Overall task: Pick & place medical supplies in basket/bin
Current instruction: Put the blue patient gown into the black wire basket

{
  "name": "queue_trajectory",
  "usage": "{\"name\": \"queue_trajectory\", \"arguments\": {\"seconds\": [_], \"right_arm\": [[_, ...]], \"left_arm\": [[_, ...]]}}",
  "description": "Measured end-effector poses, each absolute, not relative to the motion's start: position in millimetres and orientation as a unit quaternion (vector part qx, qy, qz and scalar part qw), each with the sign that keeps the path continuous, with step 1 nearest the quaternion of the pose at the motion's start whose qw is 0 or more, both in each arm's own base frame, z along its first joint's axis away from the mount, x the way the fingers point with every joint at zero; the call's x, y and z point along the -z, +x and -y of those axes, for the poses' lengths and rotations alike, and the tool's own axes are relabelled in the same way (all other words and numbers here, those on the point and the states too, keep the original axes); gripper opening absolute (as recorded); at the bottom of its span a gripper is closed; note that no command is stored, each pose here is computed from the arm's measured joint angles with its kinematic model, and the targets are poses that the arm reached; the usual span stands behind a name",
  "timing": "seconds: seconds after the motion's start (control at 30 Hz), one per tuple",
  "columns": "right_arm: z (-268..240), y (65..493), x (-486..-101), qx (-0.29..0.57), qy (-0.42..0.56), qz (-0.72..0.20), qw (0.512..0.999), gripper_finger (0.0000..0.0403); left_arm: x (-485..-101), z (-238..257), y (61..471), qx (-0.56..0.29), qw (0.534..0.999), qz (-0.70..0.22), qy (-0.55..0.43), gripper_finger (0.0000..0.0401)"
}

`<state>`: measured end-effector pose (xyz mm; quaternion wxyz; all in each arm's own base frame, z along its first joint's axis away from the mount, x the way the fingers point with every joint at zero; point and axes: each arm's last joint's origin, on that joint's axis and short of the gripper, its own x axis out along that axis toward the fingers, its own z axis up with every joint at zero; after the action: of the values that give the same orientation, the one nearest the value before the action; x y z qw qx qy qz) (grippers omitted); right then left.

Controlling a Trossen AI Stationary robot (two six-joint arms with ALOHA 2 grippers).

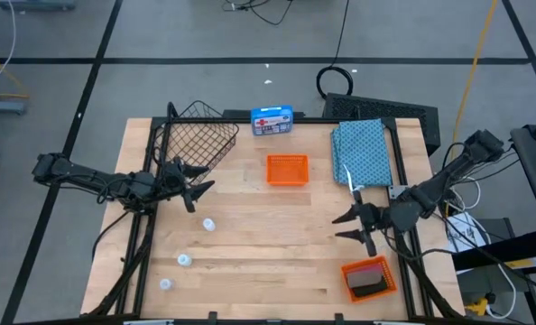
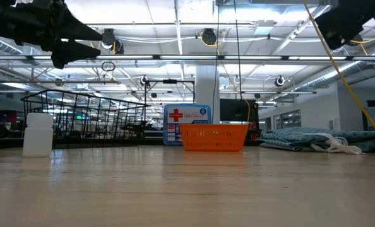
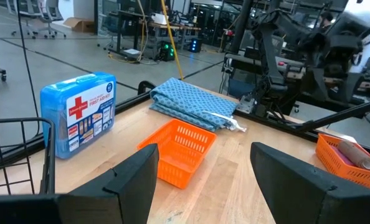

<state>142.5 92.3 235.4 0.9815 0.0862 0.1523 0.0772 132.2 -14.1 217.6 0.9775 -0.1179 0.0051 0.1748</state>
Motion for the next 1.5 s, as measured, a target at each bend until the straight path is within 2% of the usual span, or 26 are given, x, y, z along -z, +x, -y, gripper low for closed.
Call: {"name": "queue_trajectory", "arguments": {"seconds": [0.23,0.43,0.73,1.17,1.5], "right_arm": [[-76,149,-210,-0.082,0.116,-0.086,0.986,0.0155],[-55,157,-205,-0.076,0.105,-0.052,0.99,0.0155],[-14,166,-208,0.045,0.052,-0.025,0.997,0.0155],[47,160,-214,0.224,-0.008,0.002,0.975,0.0155],[60,155,-219,0.266,0.028,0.038,0.963,0.0155]], "left_arm": [[-218,14,132,-0.175,0.978,-0.006,-0.11,0.0264],[-218,14,132,-0.175,0.978,-0.006,-0.11,0.0264],[-218,14,132,-0.178,0.98,-0.01,-0.087,0.0264],[-218,14,132,-0.178,0.981,-0.011,-0.076,0.0264],[-218,14,132,-0.177,0.981,-0.011,-0.076,0.0264]]}}
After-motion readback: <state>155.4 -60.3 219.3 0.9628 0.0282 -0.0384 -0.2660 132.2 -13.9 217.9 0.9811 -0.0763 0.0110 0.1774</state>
